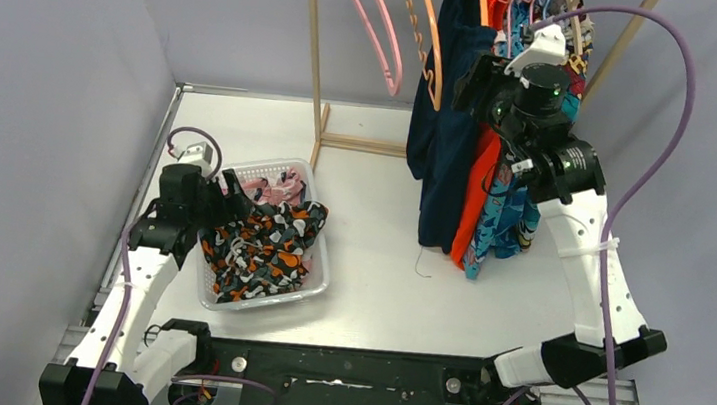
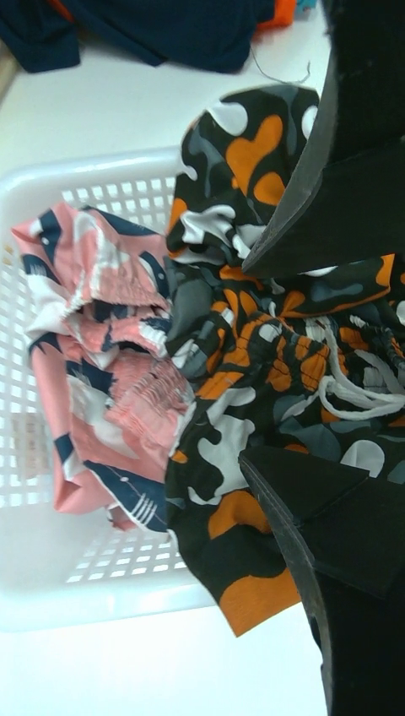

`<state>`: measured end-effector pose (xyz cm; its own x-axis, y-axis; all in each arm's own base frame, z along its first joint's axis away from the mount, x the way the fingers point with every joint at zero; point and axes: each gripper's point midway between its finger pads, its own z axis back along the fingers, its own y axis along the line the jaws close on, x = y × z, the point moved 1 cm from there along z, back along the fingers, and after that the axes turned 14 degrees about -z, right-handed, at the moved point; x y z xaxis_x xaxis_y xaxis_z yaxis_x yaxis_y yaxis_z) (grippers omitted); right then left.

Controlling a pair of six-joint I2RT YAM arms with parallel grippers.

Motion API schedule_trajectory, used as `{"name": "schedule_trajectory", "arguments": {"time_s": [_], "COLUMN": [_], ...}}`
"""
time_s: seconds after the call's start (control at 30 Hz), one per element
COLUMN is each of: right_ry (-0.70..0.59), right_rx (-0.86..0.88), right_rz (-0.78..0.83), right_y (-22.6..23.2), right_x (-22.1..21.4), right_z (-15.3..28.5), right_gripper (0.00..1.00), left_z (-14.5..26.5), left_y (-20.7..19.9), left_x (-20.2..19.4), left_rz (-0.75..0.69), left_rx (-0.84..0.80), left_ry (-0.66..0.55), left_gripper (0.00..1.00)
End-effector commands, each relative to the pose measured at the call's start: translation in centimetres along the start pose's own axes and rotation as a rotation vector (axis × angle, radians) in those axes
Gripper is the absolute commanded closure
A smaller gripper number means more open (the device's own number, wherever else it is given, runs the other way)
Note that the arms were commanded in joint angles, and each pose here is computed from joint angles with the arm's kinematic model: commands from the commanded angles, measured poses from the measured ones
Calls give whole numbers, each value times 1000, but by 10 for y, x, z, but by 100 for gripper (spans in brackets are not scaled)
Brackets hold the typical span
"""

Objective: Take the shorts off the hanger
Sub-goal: Pick up the hanger from the clothes rod.

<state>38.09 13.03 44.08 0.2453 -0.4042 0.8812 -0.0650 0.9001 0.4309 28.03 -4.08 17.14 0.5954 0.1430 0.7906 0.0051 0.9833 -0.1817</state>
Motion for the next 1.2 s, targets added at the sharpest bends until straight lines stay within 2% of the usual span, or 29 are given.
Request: {"name": "schedule_trajectory", "arguments": {"time_s": [0.0,0.17,0.47,0.77,0.93,1.17], "right_ry": [-13,6,-26,-62,-121,-262], "right_rx": [27,4,-50,-50,-23,34], "right_rz": [4,25,98,109,107,141], "right_y": [8,5,1,4,9,16], "right_x": [21,20,31,40,50,70], "right_z": [-1,-13,-39,-46,-44,-41], "right_gripper": [33,45,46,89,100,100], "left_z": [4,3,5,3,3,5], "left_y": [-5,-10,-10,-12,-12,-12], "left_x": [12,15,19,17,17,18], "left_rz": [-53,-60,-68,-68,-68,-69], "left_rx": [-25,-53,-52,-66,-68,-67], "left_ry": [-79,-105,-127,-122,-123,-132], "left_gripper": [27,27,27,27,27,27]}}
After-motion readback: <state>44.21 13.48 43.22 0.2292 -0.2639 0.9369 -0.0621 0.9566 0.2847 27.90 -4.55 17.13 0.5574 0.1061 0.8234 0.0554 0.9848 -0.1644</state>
